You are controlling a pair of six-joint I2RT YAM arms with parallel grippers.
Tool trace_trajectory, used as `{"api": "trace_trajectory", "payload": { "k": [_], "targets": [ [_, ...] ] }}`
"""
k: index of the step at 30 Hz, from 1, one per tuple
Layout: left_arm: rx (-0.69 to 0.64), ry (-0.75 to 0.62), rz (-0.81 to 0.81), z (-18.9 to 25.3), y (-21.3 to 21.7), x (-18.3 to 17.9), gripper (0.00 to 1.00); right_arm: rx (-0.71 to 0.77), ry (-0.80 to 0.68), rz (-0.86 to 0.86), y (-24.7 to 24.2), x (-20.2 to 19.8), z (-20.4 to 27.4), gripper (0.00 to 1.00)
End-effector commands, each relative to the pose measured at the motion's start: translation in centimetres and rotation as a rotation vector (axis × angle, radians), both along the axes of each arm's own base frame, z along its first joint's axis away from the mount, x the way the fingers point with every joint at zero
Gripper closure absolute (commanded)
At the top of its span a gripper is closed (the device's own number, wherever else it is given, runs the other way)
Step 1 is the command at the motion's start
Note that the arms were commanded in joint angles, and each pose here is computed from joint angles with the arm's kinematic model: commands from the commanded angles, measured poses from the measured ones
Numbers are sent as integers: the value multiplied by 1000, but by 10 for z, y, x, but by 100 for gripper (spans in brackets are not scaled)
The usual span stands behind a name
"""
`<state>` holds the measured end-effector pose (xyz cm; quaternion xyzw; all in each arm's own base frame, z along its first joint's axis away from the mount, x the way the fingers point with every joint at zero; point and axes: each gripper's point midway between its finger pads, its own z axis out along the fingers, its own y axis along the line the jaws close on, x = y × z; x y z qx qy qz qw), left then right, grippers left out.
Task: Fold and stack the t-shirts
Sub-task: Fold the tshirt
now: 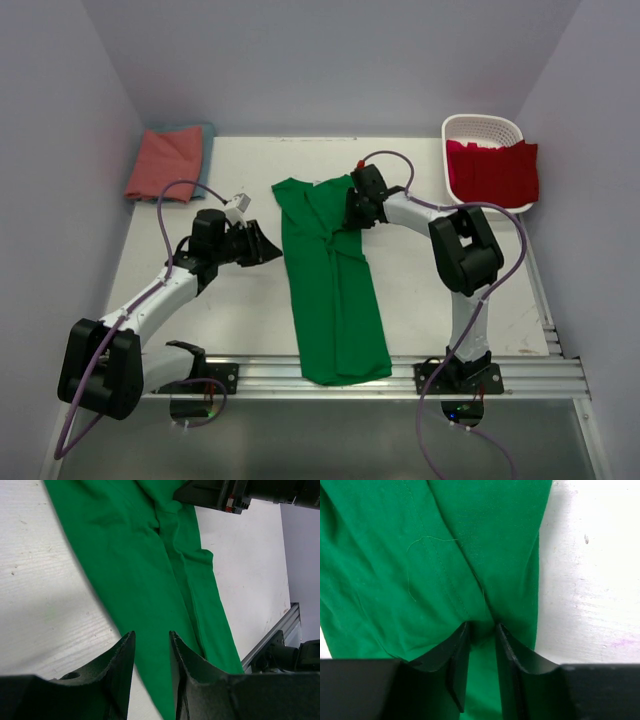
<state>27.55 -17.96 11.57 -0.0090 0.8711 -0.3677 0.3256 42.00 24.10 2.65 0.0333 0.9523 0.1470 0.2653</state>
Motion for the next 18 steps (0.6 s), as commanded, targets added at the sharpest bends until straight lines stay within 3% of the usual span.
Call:
{"api": "trace_trajectory", "payload": {
  "k": [1, 8, 18],
  "targets": [
    [-19, -86, 7, 22, -4, 15, 63, 40, -12, 7, 11, 7, -1, 71],
    [-8, -85, 9, 20, -3, 14, 63, 45, -35, 20, 14, 11, 7, 100],
    [11, -69, 16, 16, 1, 10, 63, 92, -230, 96, 23, 25, 77, 100]
  ]
}}
